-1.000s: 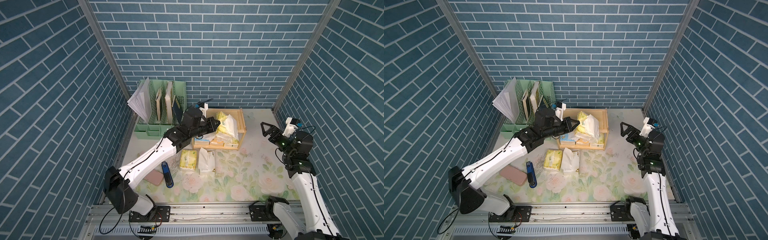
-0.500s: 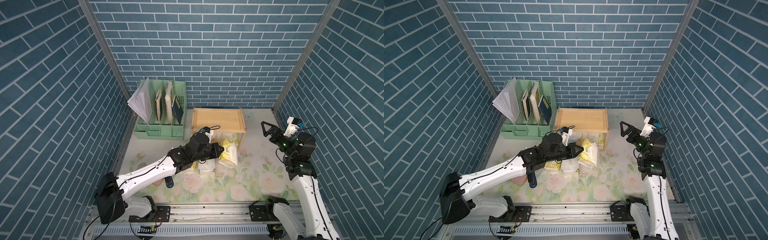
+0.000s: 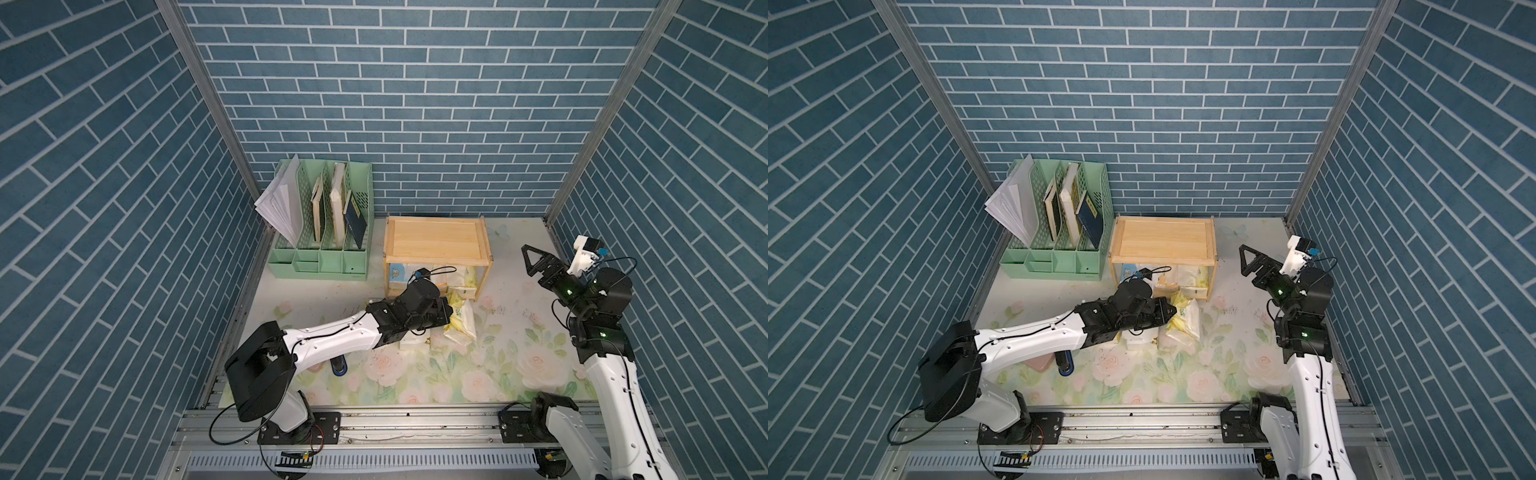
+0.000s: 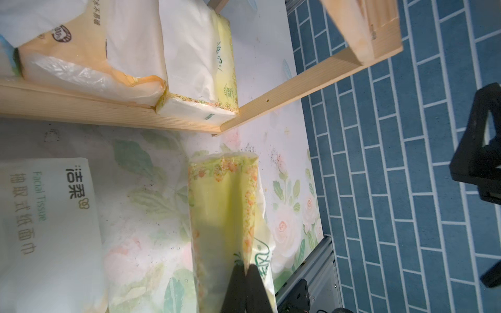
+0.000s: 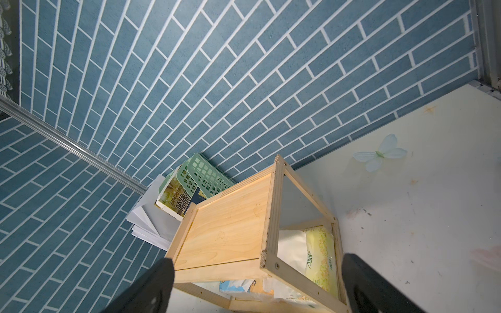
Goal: Remove the tissue boxes from the shelf
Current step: Place the box of tissues at the center of the board.
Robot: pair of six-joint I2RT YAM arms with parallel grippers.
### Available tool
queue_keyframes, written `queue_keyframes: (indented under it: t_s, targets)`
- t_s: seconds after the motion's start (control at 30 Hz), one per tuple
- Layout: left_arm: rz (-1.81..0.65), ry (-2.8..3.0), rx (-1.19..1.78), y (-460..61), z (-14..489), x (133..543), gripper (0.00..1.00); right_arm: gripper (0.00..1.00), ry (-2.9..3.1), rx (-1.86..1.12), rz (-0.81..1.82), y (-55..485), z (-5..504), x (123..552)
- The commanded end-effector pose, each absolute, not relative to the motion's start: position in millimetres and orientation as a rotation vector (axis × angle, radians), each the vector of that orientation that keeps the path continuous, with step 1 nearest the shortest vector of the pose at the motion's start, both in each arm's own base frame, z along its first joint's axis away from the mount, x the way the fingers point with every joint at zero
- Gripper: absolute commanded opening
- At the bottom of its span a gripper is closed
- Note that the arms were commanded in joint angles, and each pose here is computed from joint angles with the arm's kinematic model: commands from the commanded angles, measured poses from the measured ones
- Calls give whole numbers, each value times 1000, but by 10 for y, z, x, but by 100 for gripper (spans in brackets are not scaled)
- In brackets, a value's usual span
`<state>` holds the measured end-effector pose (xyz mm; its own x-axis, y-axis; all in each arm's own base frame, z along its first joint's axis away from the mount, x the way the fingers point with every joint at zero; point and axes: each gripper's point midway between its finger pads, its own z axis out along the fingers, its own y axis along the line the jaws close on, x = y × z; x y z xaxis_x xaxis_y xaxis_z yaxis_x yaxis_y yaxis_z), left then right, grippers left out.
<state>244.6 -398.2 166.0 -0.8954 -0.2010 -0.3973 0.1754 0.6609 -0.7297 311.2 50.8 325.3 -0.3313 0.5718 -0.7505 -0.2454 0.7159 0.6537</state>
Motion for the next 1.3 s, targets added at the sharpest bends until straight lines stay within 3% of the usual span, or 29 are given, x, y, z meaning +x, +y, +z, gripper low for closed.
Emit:
queue_keyframes:
  t_s: [0.0,0.53,1.0,1.13,1.27]
  targets:
    - [-1125,2447,-39,-4056,1474,2439,0,100,1715,239,835,521,3278,3090]
    - [-971,2541,-29,-4134,957,2547,0,100,1742,228,790,506,3224,3019]
    - [-889,2562,-107,-3957,801,2631,0,100,1766,234,776,492,3143,3017]
    - [-896,2560,-98,-3961,832,2624,9,100,1804,227,740,474,3042,3022]
    - [-904,2570,-88,-3959,855,2592,30,100,1834,220,712,459,2943,3007]
